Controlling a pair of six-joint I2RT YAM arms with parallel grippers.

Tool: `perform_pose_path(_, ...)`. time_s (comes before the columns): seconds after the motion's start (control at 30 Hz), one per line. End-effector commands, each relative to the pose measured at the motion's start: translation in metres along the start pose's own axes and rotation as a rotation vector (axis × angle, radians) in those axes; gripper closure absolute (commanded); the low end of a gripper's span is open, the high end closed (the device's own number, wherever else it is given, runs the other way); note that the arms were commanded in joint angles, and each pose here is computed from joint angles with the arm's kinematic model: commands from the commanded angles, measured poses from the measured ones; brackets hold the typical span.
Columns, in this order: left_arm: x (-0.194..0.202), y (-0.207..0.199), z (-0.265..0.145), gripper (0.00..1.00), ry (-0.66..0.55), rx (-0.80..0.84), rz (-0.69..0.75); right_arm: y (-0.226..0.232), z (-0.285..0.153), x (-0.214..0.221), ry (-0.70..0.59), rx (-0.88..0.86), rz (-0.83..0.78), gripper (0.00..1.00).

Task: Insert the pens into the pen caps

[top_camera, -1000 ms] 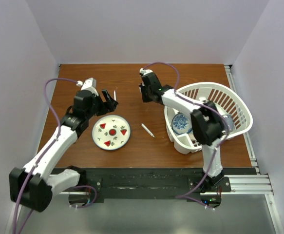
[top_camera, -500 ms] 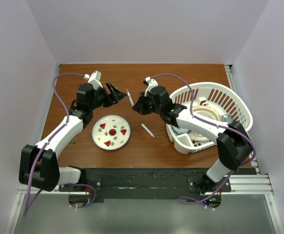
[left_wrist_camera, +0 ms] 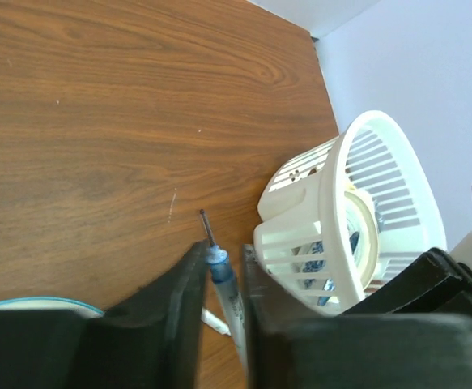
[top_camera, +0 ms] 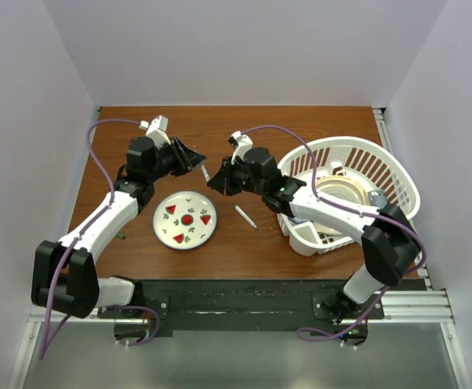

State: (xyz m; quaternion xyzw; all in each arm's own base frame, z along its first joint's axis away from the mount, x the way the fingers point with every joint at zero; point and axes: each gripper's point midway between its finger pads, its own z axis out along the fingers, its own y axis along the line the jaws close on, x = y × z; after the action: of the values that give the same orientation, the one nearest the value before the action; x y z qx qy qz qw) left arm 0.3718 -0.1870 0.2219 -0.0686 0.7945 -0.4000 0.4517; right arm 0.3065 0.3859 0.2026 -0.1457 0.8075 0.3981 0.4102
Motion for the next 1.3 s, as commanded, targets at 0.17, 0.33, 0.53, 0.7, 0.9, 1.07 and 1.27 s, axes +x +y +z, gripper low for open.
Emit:
perform_pose_path(0.17, -0.006, -0.075, -0.032, 1.00, 0.022, 0.345, 0.125, 0.052, -0.026, -0.022, -0.009, -0.214, -0.011, 0.81)
perform_pose_path(0.33, 0.005, -0.099, -0.061, 1.00, 0.043, 0.472, 0.195, 0.075, -0.047, -0.018, 0.050, -0.412, 0.032, 0.57)
perform_pose_path(0.53, 0.011, -0.114, -0.081, 1.00, 0.043, 0.544, 0.204, 0.093, -0.054, -0.020, 0.059, -0.533, 0.074, 0.70)
perform_pose_path(0.7, 0.011, -0.116, -0.083, 1.00, 0.031, 0.554, 0.196, 0.099, -0.055, -0.013, 0.087, -0.588, 0.110, 0.69)
perform_pose_path(0.9, 0.010, -0.114, -0.082, 1.00, 0.026, 0.548, 0.186, 0.102, -0.055, -0.011, 0.087, -0.618, 0.135, 0.69)
perform_pose_path(1.07, 0.007, -0.116, -0.082, 1.00, 0.012, 0.554, 0.182, 0.105, -0.054, -0.011, 0.089, -0.655, 0.175, 0.72)
perform_pose_path(1.27, 0.004, -0.116, -0.083, 1.00, -0.010, 0.540, 0.182, 0.106, -0.050, -0.006, 0.108, -0.693, 0.228, 1.00)
